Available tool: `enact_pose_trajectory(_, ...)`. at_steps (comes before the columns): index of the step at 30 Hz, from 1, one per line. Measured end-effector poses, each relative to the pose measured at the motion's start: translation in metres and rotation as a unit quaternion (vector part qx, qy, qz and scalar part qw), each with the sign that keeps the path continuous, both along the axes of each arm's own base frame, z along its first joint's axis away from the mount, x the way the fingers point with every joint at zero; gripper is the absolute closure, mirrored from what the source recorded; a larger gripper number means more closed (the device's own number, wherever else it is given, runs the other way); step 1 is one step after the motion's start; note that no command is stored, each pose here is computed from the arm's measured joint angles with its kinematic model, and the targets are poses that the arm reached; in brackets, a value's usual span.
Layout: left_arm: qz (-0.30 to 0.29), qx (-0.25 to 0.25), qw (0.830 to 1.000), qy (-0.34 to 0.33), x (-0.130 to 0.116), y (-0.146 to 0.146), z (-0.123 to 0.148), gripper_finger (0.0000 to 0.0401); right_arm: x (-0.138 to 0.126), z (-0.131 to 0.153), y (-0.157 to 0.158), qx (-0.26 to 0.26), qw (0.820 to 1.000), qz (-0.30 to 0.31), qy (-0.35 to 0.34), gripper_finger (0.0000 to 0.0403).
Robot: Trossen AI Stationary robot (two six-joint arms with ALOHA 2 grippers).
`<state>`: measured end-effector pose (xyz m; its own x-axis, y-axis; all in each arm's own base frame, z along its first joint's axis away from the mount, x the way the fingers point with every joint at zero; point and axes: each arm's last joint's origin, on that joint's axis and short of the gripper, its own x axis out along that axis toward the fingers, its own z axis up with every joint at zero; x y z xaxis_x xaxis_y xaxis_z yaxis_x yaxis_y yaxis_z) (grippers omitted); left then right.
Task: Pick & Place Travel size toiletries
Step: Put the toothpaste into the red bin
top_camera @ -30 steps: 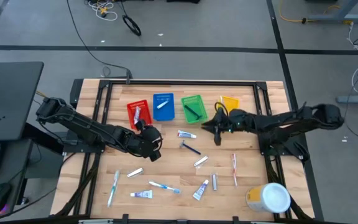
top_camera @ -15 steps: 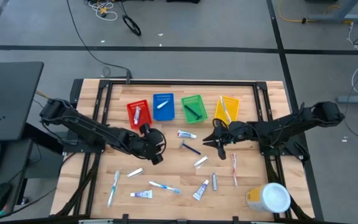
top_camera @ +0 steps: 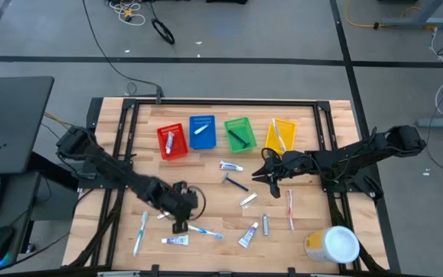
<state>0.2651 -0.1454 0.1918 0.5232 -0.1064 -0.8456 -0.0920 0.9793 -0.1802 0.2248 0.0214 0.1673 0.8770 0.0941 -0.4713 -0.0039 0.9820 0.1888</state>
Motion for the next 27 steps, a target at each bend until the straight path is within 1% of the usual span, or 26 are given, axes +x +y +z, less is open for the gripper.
enact_pose_trajectory(3,0.007,-0.013,1.0,0.023,-0.007,-0.018,-0.012,0.0275,-0.001,-0.001,0.0,-0.001,1.0,0.0,0.006,0.0317)
enact_pose_trajectory(11,0.034,-0.085,0.994,0.06,-0.028,-0.05,-0.015,0.0274,-0.002,-0.003,0.0,-0.002,1.0,0.0,0.017,0.0317)
enact_pose_trajectory(16,0.034,-0.108,0.99,0.082,-0.044,-0.068,-0.016,0.0251,-0.002,-0.003,0.0,-0.007,1.0,0.003,0.018,0.0317)
enact_pose_trajectory(21,0.009,-0.098,0.992,0.077,-0.056,-0.08,-0.017,0.021,-0.002,-0.003,0.0,-0.009,1.0,0.003,0.017,0.0317)
enact_pose_trajectory(24,-0.008,-0.078,0.995,0.066,-0.061,-0.083,-0.017,0.019,-0.002,-0.003,0.0,-0.011,1.0,0.004,0.017,0.0317)
enact_pose_trajectory(27,-0.007,-0.051,0.997,0.06,-0.064,-0.082,-0.018,0.0178,-0.002,-0.003,0.0,-0.025,0.999,0.012,0.016,0.0317)
